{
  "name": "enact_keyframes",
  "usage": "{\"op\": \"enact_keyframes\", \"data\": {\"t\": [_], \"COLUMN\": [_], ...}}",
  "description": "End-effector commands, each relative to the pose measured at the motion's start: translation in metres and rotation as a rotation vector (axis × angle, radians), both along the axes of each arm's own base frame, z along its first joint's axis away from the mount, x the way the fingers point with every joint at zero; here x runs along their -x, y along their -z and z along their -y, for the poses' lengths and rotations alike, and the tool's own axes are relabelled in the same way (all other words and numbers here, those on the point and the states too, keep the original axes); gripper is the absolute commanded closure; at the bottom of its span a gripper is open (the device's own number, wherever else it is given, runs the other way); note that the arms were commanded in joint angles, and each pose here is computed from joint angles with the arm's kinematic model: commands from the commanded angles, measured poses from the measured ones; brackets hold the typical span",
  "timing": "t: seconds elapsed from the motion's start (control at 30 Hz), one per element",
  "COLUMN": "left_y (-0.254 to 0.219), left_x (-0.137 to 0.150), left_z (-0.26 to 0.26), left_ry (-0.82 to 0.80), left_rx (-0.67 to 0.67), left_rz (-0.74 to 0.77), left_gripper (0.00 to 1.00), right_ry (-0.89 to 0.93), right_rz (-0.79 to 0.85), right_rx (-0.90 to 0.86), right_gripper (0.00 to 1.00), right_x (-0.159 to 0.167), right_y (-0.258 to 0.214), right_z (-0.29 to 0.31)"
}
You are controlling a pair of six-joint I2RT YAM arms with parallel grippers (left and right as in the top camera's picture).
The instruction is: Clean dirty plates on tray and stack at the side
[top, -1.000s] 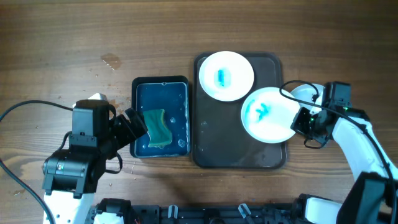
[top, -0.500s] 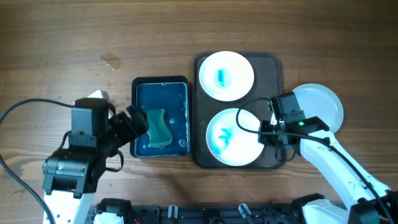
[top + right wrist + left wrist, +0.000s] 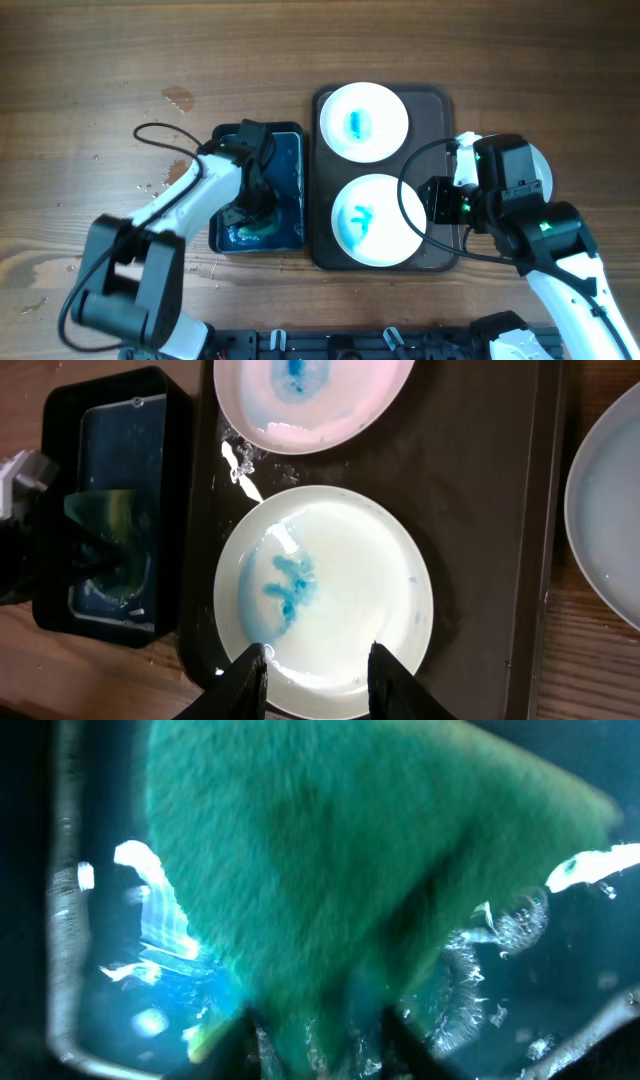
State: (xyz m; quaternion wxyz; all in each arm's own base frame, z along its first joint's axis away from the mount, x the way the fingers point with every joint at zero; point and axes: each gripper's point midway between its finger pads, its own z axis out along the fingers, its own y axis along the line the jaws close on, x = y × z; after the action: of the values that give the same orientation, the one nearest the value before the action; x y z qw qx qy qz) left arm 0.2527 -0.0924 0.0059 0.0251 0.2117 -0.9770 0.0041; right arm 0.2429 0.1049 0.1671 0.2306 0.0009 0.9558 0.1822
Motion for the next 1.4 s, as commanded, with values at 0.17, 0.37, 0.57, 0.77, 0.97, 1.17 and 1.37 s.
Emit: {"op": "enact_keyframes", "data": {"t": [0.17,0.37,0.57,0.77,0.97,1.17,1.37], "left_y": [-0.035,-0.033,0.014,-0.048,-0.016,0.009,-0.087], "left_x": [-0.022,-0.031,-0.027,-0.037,-0.013,-0.002,-0.039], "left_z": [0.001,-0.027,-0.026,-0.02,-0.014,-0.012,-0.005], "left_ry": [0.004,0.008,0.04,0.028,0.061,0.073,0.139], "left_rx": [0.06,-0.09,-0.087,-0.044,-0.039,-0.017,0.0], "left_rz": [0.097,0.183,0.157,0.187,0.146,0.168,0.257], "left_gripper": [0.77,0.54,0.96,0.53,0.62,0.96,0.96], "right_ry": [0.002,0.003,0.028,0.092,0.102,0.103,0.215], "right_rz": [-0.035,-0.04,-0.079,-0.093,-0.139,-0.194,-0.303], "right_rx": [-0.018,-0.017,-0.016,0.002,0.031,0.048,0.115], "right_gripper": [0.66,0.66,0.65,0.66,0.61,0.59,0.52], "right_x": [0.004,0.004,0.01,0.01,0.02,0.02,-0.005], "right_y": [0.002,0.003,0.007,0.009,0.016,0.049,0.095], "right_z": [-0.002,-0.002,0.0,0.008,0.013,0.014,0.024]}}
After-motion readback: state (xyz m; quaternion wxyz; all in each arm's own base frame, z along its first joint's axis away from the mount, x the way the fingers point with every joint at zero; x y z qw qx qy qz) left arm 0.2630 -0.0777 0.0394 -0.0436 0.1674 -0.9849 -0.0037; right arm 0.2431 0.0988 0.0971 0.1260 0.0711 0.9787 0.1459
